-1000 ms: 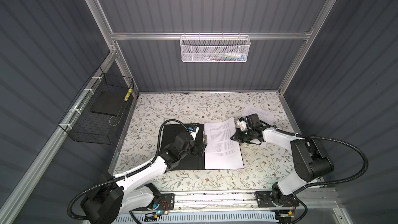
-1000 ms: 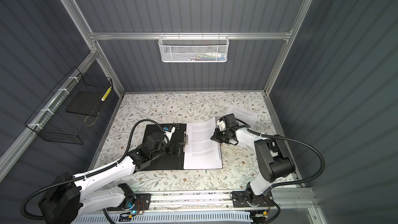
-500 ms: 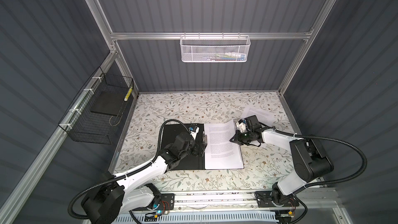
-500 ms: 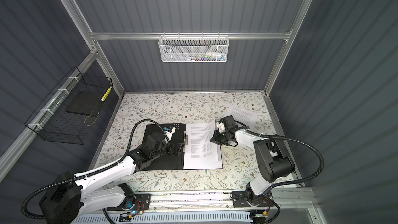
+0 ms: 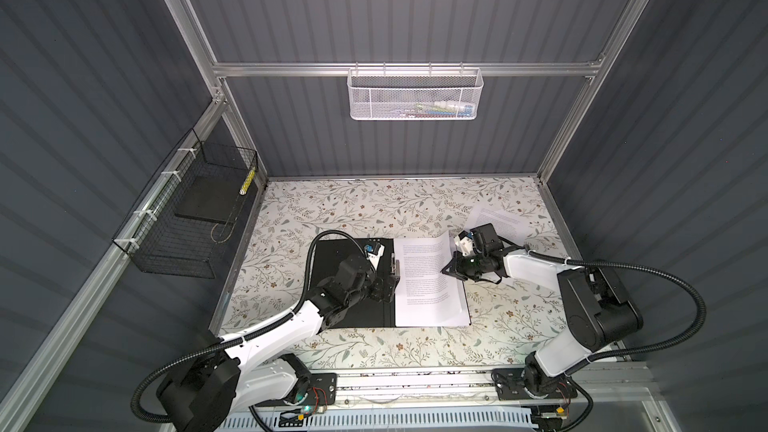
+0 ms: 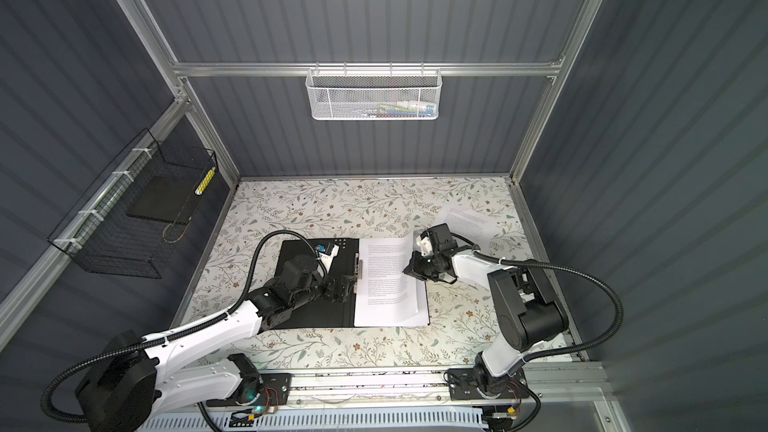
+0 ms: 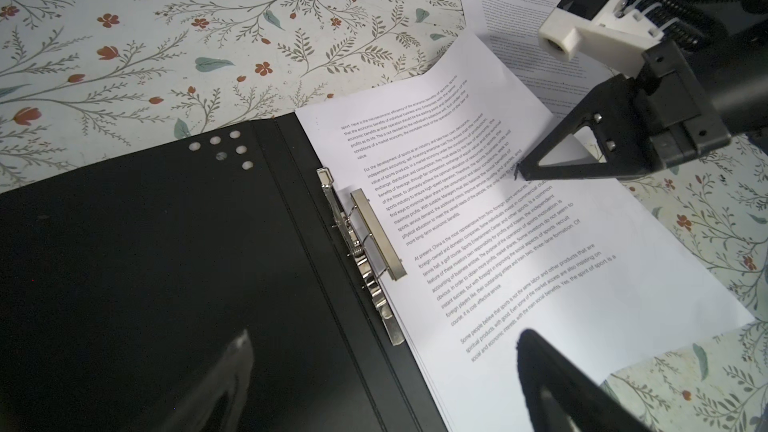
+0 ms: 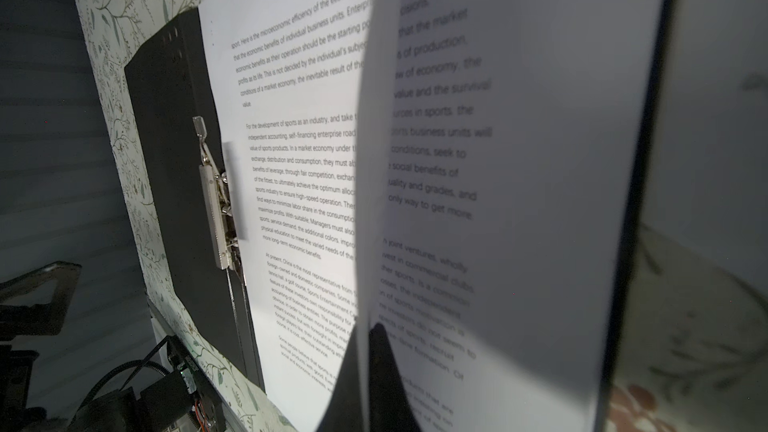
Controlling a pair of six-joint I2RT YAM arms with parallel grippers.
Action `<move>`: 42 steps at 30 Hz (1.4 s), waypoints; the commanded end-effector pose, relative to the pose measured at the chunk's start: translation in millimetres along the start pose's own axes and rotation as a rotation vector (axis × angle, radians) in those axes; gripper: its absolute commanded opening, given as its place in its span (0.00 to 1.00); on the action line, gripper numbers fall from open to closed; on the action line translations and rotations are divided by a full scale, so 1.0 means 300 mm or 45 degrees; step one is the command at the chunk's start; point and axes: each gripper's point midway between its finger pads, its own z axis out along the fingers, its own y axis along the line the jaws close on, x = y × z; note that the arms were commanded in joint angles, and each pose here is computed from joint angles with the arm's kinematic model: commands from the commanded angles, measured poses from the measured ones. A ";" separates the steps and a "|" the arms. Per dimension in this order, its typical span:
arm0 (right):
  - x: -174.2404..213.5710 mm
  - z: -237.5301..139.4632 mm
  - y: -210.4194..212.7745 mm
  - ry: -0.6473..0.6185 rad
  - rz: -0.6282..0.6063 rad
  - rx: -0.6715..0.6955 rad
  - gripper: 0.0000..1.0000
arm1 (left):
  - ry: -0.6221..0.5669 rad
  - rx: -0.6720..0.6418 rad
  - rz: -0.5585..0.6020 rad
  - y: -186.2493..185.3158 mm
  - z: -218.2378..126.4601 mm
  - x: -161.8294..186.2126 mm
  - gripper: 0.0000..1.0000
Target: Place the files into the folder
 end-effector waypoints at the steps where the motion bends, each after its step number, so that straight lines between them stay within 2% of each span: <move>1: 0.027 0.020 -0.001 0.034 0.016 -0.009 0.01 | -0.013 0.019 -0.015 -0.012 -0.002 -0.023 1.00; 6: 0.028 0.022 0.002 0.034 0.012 -0.005 0.04 | -0.016 0.023 -0.016 -0.015 -0.004 -0.026 1.00; 18: 0.037 0.015 0.000 0.030 0.008 0.021 0.27 | -0.019 0.025 -0.018 -0.015 -0.007 -0.028 1.00; 26: 0.051 -0.001 0.010 0.018 0.021 0.062 0.47 | -0.017 0.028 -0.019 -0.017 -0.007 -0.027 1.00; 35: 0.068 -0.012 -0.027 0.023 0.055 0.201 0.55 | -0.020 0.030 -0.018 -0.018 -0.010 -0.029 1.00; 42: 0.047 -0.040 -0.059 -0.005 0.003 0.367 0.60 | -0.023 0.031 -0.018 -0.019 -0.011 -0.031 1.00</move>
